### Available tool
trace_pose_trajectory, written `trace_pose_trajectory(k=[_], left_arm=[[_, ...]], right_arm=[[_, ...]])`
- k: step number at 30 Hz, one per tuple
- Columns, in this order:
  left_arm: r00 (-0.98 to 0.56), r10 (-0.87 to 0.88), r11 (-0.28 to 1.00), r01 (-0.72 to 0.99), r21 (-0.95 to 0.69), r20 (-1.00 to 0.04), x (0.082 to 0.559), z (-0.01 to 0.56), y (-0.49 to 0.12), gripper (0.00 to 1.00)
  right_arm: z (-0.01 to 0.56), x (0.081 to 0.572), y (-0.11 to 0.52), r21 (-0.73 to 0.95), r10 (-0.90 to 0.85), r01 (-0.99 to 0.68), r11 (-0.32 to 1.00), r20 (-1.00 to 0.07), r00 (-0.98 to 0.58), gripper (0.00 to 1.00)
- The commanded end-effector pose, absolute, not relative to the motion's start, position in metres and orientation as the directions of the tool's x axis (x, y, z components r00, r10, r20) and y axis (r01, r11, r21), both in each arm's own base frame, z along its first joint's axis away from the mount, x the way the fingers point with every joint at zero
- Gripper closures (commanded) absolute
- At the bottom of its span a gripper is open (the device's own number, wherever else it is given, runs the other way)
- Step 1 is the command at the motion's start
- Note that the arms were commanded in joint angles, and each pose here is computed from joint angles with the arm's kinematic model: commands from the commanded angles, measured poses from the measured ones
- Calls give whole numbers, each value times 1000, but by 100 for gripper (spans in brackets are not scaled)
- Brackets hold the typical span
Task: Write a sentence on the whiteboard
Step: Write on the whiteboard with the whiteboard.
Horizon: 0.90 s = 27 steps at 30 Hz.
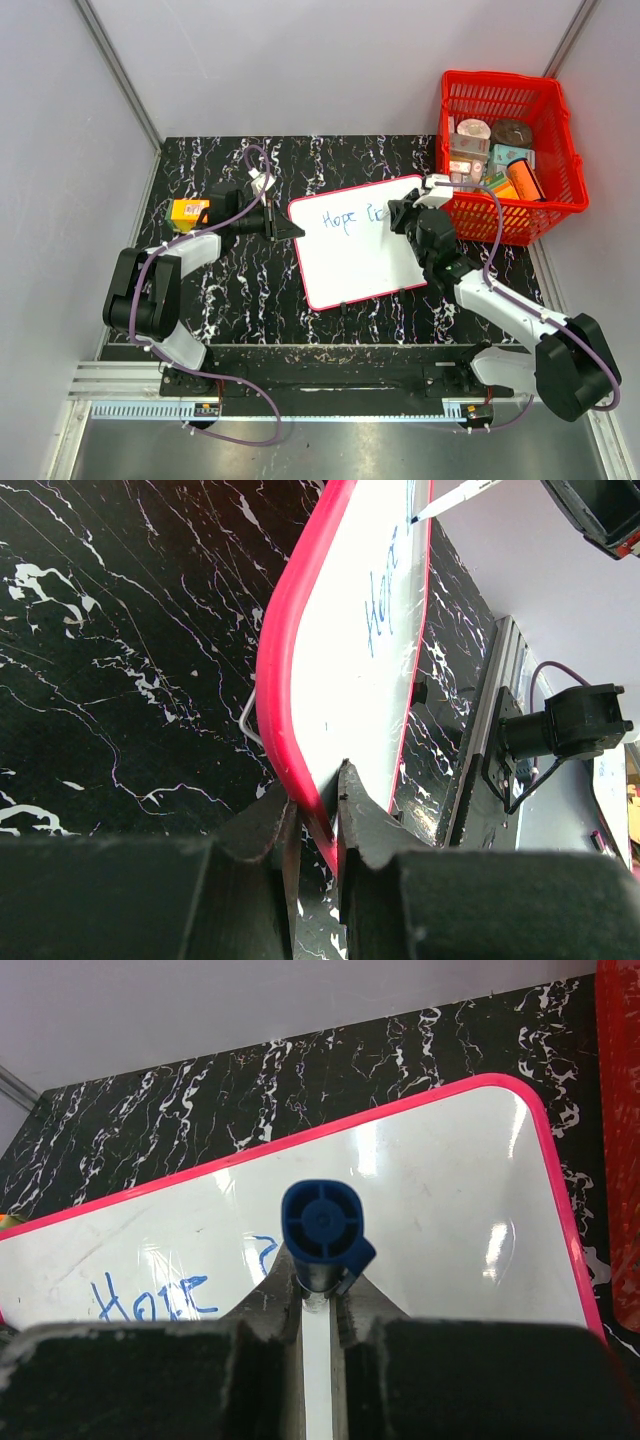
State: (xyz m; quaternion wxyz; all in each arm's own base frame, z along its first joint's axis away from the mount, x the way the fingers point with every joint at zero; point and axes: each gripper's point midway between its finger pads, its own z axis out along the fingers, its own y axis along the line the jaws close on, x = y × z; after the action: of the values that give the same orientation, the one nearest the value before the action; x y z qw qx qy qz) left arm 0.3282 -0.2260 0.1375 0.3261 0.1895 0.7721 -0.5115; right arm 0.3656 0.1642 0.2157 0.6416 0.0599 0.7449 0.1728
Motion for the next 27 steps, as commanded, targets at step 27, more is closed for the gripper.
trace_pose_trajectory(k=[27], left_arm=[[-618, 23, 514, 681, -521, -785, 349, 113, -220, 100]], right_arm=[[235, 388, 149, 305, 300, -31, 952, -947, -115, 100]])
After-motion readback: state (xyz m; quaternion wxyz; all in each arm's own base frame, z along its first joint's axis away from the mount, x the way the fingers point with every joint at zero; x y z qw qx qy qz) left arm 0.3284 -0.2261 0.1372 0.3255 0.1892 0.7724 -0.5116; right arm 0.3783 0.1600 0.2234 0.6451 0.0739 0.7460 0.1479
